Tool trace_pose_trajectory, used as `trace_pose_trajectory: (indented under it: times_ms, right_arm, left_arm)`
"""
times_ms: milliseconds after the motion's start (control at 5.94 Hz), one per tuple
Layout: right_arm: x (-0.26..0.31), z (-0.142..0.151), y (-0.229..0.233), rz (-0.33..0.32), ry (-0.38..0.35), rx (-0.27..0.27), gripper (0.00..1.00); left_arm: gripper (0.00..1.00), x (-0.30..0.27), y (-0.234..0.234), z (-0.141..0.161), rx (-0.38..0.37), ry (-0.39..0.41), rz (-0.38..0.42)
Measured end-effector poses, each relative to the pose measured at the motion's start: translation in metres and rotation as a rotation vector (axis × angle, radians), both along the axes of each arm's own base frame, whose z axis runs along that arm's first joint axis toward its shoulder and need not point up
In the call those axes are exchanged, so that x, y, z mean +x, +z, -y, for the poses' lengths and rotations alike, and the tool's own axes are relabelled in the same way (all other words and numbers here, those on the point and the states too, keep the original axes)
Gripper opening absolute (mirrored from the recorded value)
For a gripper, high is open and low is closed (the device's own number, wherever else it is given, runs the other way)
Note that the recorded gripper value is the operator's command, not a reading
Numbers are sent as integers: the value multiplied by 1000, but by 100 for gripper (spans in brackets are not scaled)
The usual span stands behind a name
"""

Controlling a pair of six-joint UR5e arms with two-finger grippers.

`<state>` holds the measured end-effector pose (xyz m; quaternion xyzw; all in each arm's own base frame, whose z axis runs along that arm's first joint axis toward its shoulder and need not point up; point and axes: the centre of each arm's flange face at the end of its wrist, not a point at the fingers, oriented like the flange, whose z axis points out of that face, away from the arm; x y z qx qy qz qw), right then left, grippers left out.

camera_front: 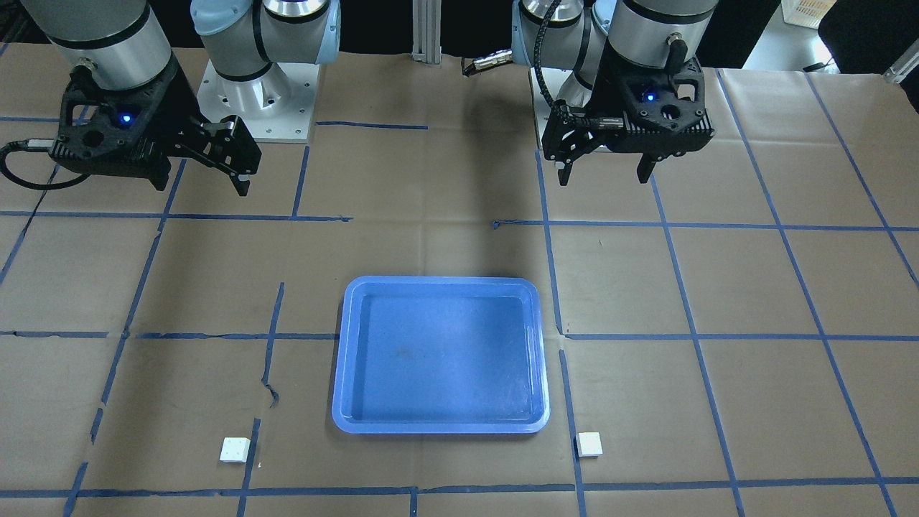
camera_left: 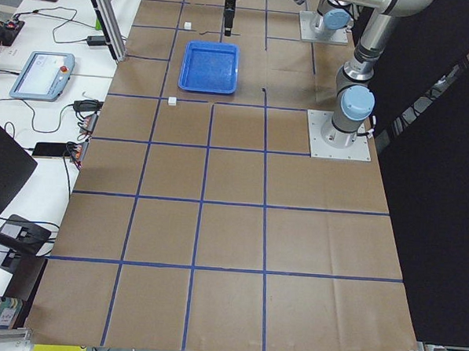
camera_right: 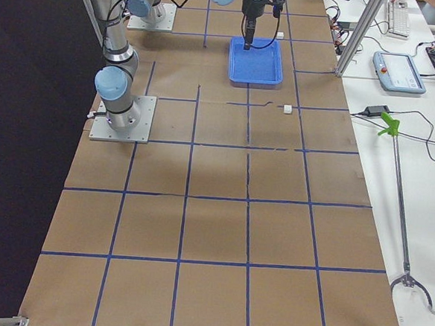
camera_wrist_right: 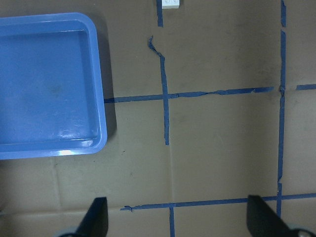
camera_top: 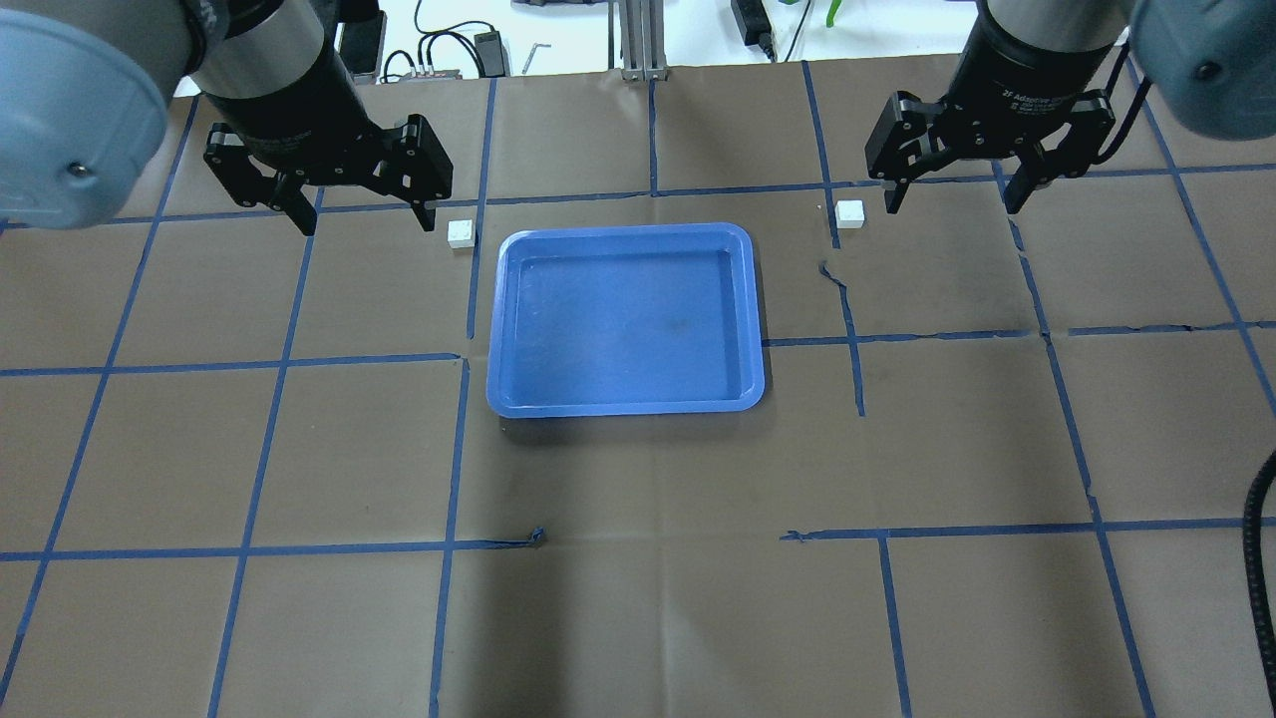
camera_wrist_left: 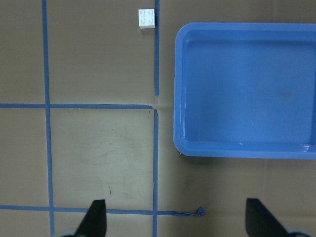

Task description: Assemble white blocks and place on blue tray

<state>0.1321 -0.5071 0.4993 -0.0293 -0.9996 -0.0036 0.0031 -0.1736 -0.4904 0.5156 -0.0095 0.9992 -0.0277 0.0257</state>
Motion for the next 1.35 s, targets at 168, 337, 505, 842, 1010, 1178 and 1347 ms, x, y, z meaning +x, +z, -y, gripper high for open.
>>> trace_pose_trajectory:
  times_ms: [168,337,505,842,1010,1178,1347]
  right_arm:
    - [0,0,0,0,0,0,100]
    - [0,0,0,0,0,1,100]
    - [0,0,0,0,0,1,100]
    - [-1,0,0,0,0,1,100]
    - [-1,0,0,0,-1,2,100]
    - [0,0,0,0,0,3,100]
    - [0,-1,0,0,1,6,100]
  left_arm:
    - [99,0,0,0,0,-1,1]
    - [99,0,1,-1,-1,-2,0]
    - [99,0,2,-1,-1,-1,-1]
    - [99,3,3,-1,0,3,-4]
    - [99,4,2,-2,13,2,-5]
    - [99,9,-10,4,45,4,-6]
    - [99,25,-33,29,79,29,-14]
